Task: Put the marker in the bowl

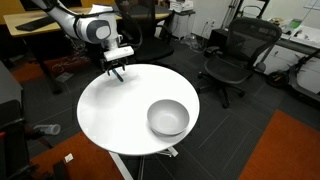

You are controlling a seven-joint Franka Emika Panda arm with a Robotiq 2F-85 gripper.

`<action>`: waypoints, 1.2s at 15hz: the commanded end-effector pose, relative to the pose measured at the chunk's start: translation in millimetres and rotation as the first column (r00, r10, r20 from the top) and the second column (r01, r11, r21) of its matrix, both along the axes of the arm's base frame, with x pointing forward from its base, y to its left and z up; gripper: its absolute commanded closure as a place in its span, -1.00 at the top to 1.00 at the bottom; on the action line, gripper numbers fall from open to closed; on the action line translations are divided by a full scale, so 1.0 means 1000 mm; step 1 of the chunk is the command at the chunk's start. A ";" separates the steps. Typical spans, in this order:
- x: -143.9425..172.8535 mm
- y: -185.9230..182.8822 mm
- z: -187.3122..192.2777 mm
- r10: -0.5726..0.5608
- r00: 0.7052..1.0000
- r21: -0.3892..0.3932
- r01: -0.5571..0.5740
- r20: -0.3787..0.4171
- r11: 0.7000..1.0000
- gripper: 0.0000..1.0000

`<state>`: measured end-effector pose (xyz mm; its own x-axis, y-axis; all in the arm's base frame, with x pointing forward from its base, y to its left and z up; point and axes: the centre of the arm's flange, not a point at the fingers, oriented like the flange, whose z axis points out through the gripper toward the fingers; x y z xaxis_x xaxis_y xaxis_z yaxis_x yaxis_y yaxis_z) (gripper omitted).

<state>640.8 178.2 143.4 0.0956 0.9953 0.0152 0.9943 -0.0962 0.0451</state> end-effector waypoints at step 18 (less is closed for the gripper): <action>-0.007 -0.028 0.031 -0.085 0.995 -0.022 0.084 -0.042 0.996 -0.92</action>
<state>646.5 170.8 144.1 0.1214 0.9926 0.0097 0.9919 -0.1217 0.0361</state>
